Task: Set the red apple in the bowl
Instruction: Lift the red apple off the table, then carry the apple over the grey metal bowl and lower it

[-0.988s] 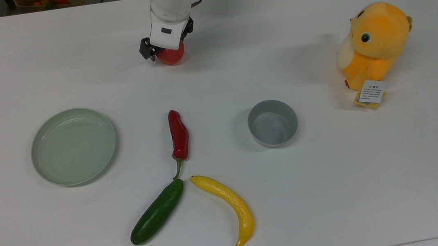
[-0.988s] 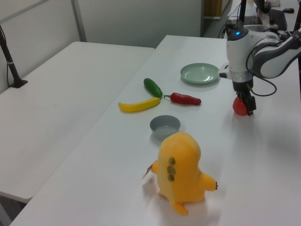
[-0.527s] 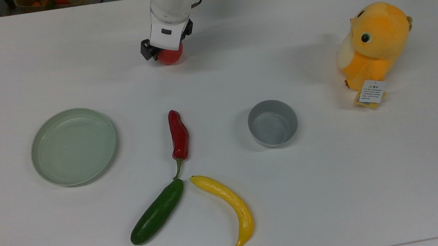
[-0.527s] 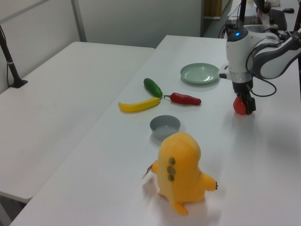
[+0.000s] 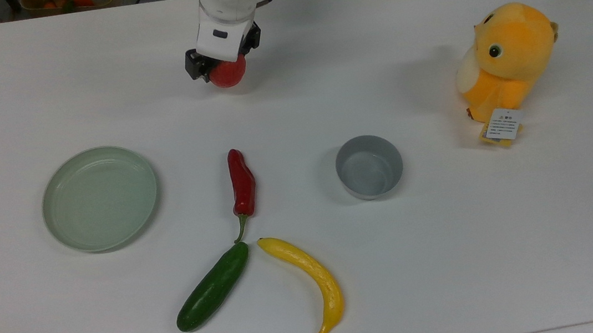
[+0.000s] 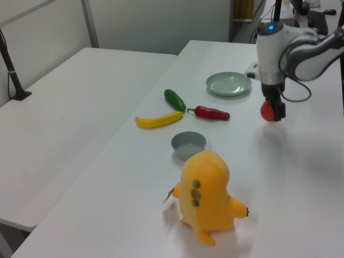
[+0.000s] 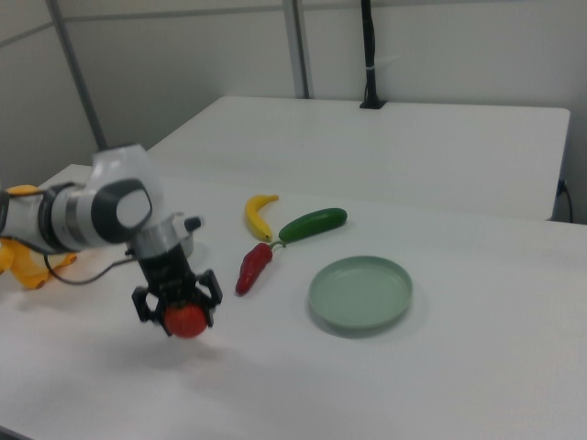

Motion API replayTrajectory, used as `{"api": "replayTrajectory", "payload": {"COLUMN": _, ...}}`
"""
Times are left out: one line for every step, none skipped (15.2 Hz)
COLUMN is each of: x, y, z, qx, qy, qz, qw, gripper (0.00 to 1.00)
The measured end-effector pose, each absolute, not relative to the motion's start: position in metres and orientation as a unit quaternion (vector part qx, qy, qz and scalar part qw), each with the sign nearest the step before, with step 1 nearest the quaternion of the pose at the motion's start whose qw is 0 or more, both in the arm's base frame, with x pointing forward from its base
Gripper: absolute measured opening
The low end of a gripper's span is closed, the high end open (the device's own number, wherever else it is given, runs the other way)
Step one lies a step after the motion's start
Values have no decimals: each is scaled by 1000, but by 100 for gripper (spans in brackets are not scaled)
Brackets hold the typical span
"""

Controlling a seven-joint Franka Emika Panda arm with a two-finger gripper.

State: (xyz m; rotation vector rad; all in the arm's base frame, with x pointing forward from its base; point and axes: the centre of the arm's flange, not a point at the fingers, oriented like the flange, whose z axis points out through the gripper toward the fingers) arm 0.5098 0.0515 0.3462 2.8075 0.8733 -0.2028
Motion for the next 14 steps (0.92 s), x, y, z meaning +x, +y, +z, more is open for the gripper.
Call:
{"api": "replayTrajectory", "payload": {"x": 517, "y": 52, "z": 363, "qx": 952, "qy": 284, "qz": -65, "qw": 94, "gripper": 78}}
{"api": "replayTrajectory", "payload": {"x": 525, "y": 53, "z": 384, "qx": 957, "qy": 272, "qz": -61, "qw": 86, "gripper": 78}}
{"api": "replayTrajectory", "payload": {"x": 532, "y": 54, "z": 405, "qx": 961, "qy": 261, "qz": -55, "qw": 76, "gripper": 78}}
{"api": "replayTrajectory", "payload": {"x": 539, "y": 55, "z": 428, "qx": 965, "qy": 251, "qz": -49, "qw": 67, "gripper": 78}}
{"api": "replayTrajectory", "payload": {"x": 544, "y": 57, "z": 452, "qx": 968, "qy": 242, "qz": -45, "qw": 57, "gripper": 78}}
{"api": "replayTrajectory", "payload": {"x": 548, "y": 58, "z": 474, "qx": 970, "qy": 235, "qz": -40, "qw": 47, "gripper": 78}}
{"api": "replayTrajectory", "payload": {"x": 551, "y": 60, "z": 497, "qx": 972, "qy": 229, "qz": -34, "qw": 36, "gripper": 78}}
{"api": "replayTrajectory", "payload": {"x": 553, "y": 62, "z": 517, "qx": 974, "qy": 225, "qz": -27, "qw": 27, "gripper": 78}}
{"api": "replayTrajectory", "payload": {"x": 555, "y": 64, "z": 535, "qx": 975, "qy": 222, "qz": -20, "qw": 20, "gripper": 78}}
{"api": "replayTrajectory", "payload": {"x": 556, "y": 65, "z": 550, "qx": 975, "qy": 221, "qz": -11, "qw": 16, "gripper": 78}}
{"api": "replayTrajectory", "payload": {"x": 558, "y": 67, "z": 562, "qx": 975, "qy": 220, "qz": -2, "qw": 12, "gripper": 78}}
{"api": "replayTrajectory", "payload": {"x": 559, "y": 68, "z": 569, "qx": 975, "qy": 220, "qz": 7, "qw": 7, "gripper": 78}}
{"api": "replayTrajectory", "payload": {"x": 561, "y": 70, "z": 575, "qx": 975, "qy": 220, "qz": 14, "qw": 3, "gripper": 78}}
{"api": "replayTrajectory", "payload": {"x": 563, "y": 73, "z": 579, "qx": 975, "qy": 221, "qz": 19, "qw": -1, "gripper": 78}}
